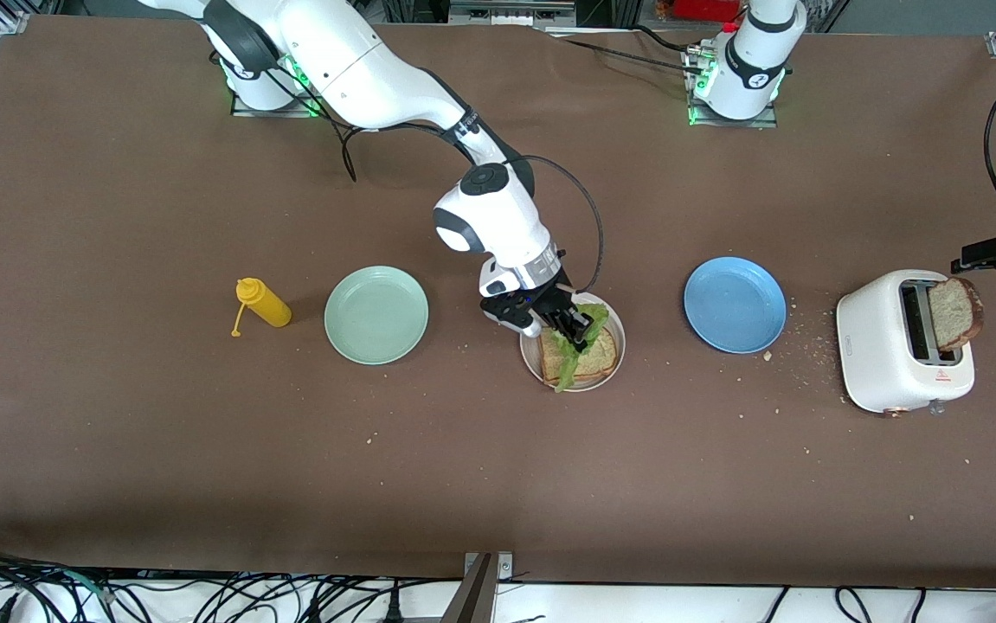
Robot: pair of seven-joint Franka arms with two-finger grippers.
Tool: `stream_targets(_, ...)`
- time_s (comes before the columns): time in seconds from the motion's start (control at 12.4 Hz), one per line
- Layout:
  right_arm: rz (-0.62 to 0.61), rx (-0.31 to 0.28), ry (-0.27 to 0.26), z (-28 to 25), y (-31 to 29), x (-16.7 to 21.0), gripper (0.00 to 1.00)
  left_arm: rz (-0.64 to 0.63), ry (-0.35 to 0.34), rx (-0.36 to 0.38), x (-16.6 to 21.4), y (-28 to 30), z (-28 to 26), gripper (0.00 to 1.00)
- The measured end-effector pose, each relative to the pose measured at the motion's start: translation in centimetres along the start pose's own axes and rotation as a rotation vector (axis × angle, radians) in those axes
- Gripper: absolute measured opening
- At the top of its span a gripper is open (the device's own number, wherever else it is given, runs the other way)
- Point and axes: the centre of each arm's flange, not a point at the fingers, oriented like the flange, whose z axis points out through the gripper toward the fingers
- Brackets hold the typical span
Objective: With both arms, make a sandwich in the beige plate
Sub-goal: 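Lower the lettuce onto the bread and open the right gripper, then withdraw the right gripper while the left gripper lifts bread from the toaster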
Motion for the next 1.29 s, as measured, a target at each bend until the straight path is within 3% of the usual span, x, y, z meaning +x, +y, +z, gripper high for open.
stream_targets(0.4, -0.096, -0.035, 0.02, 1.8, 2.1, -0.7, 0.08, -0.051, -0.004, 0.003, 1.1, -0.9, 2.6, 1.0)
stream_targets(0.56, -0.106, -0.041, 0.027, 2.1, 2.5, -0.5, 0.25, -0.06, -0.003, -0.011, 1.5, -0.7, 3.1, 1.0)
stream_targets(0.8, -0.105, -0.037, 0.031, 2.0, 2.4, -0.1, 0.61, -0.064, -0.003, -0.018, 2.2, -0.8, 3.7, 1.0)
stream_targets(0.96, -0.099, -0.026, 0.037, 1.5, 1.8, 0.5, 0.85, -0.065, -0.016, -0.021, 2.8, -1.0, 4.7, 0.79)
stream_targets(1.13, -0.083, -0.027, 0.06, 0.0, 0.2, 2.3, 0.86, -0.066, -0.028, -0.024, 3.1, -1.2, 5.6, 0.54)
stream_targets(1.29, -0.052, -0.069, 0.082, -2.5, -1.9, 4.7, 0.86, -0.066, -0.018, -0.019, 3.4, -1.3, 5.1, 0.28)
